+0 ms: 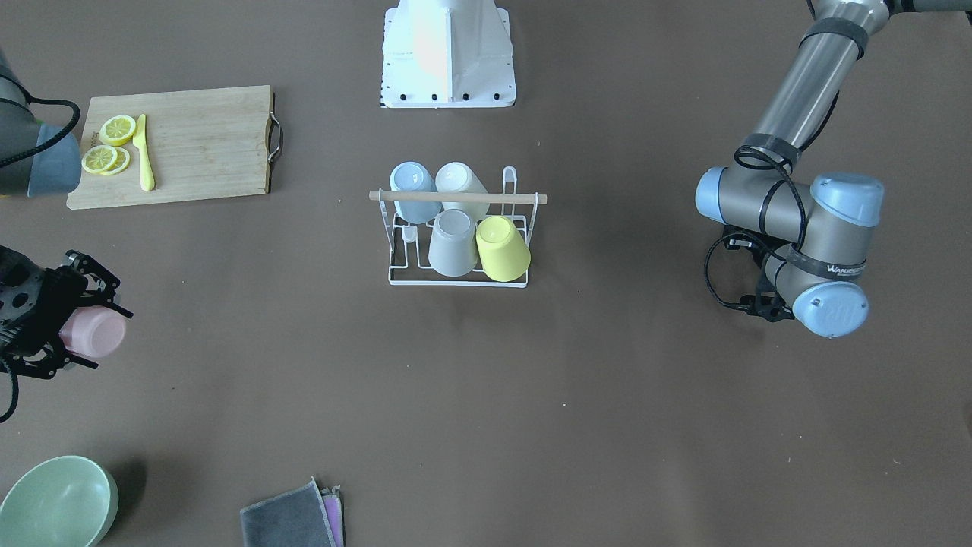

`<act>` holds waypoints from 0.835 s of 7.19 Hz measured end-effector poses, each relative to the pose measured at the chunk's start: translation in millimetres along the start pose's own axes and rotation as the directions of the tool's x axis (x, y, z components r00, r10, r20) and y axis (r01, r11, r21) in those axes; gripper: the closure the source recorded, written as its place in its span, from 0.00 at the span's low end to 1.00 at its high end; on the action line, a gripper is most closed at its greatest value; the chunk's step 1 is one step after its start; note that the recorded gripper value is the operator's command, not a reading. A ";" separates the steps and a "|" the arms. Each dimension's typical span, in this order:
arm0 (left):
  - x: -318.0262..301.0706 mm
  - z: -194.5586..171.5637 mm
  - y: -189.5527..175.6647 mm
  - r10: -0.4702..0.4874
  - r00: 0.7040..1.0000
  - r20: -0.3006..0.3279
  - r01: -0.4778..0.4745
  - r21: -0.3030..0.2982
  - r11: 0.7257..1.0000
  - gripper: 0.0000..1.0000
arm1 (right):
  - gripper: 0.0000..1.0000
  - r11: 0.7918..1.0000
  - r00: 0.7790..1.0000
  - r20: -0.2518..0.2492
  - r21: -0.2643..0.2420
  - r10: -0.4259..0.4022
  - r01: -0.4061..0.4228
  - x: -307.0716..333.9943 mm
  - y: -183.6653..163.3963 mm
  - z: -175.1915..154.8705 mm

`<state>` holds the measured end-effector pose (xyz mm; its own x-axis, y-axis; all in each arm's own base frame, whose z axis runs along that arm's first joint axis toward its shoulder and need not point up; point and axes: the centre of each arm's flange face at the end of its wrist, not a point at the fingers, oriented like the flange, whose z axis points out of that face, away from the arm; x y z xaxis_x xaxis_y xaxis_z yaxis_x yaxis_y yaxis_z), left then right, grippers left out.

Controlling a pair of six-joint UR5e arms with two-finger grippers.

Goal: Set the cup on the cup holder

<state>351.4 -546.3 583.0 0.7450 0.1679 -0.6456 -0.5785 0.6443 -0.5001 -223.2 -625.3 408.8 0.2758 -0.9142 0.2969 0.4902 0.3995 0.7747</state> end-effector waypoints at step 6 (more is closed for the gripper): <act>-20.6 -82.4 56.0 0.117 0.992 0.044 -0.121 0.090 0.989 1.00 | 1.00 0.981 0.988 0.040 0.131 -0.150 0.144 2.4 -15.6 -26.7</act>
<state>276.3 -575.1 520.7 0.6861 0.2747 -0.6737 -0.6317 0.6842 -0.3643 -208.1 -631.9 382.5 0.1657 -0.9659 0.1991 0.4119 0.2512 0.8759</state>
